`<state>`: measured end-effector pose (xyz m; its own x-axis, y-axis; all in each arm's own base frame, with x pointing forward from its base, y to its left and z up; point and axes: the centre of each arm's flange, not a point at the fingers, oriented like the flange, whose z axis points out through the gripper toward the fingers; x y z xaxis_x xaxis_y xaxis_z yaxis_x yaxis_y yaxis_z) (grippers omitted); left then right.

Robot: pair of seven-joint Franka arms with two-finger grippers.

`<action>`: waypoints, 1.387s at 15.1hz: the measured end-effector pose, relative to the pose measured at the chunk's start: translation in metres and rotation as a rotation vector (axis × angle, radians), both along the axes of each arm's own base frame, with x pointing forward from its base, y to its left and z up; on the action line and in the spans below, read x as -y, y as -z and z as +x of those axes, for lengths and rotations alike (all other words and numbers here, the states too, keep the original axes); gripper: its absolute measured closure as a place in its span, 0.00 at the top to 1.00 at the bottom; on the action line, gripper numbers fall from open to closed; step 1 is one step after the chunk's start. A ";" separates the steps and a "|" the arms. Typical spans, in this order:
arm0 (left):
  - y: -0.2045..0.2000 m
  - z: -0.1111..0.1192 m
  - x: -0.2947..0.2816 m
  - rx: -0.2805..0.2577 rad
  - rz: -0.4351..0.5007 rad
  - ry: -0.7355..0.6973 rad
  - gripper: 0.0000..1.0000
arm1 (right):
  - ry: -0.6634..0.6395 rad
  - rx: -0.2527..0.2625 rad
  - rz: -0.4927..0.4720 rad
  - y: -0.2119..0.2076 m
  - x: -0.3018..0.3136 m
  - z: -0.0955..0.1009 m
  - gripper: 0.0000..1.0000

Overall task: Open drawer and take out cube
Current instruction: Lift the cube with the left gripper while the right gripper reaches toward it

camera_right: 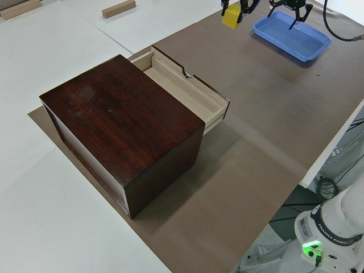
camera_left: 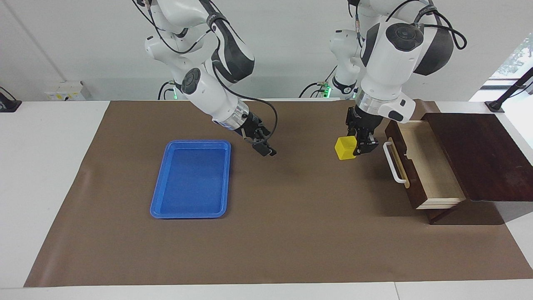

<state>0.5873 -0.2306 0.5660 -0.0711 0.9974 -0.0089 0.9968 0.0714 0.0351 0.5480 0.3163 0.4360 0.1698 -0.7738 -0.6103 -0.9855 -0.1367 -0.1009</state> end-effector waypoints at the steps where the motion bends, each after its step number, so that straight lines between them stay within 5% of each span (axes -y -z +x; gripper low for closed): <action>1: 0.000 0.000 0.002 0.001 0.000 -0.001 0.55 | 0.005 -0.005 0.007 0.002 -0.013 -0.003 1.00; 4: 0.000 -0.001 0.002 0.002 -0.001 -0.004 0.55 | 0.049 -0.018 0.021 0.003 -0.052 -0.003 1.00; 9: 0.000 -0.002 0.006 0.002 -0.002 0.002 0.55 | 0.147 -0.070 0.059 -0.003 -0.096 0.031 1.00; 15: 0.000 -0.003 0.008 0.002 -0.002 0.004 0.55 | 0.076 -0.131 -0.025 0.006 -0.107 0.038 1.00; 21: 0.000 -0.003 0.009 0.006 -0.004 0.004 0.55 | 0.116 -0.139 0.010 -0.030 -0.116 0.050 1.00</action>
<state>0.5846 -0.2391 0.5661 -0.0669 0.9977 -0.0131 0.9969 0.0674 0.0404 0.5979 0.4322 0.4664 -0.0065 -0.7769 -0.6296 -0.9991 -0.0209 0.0362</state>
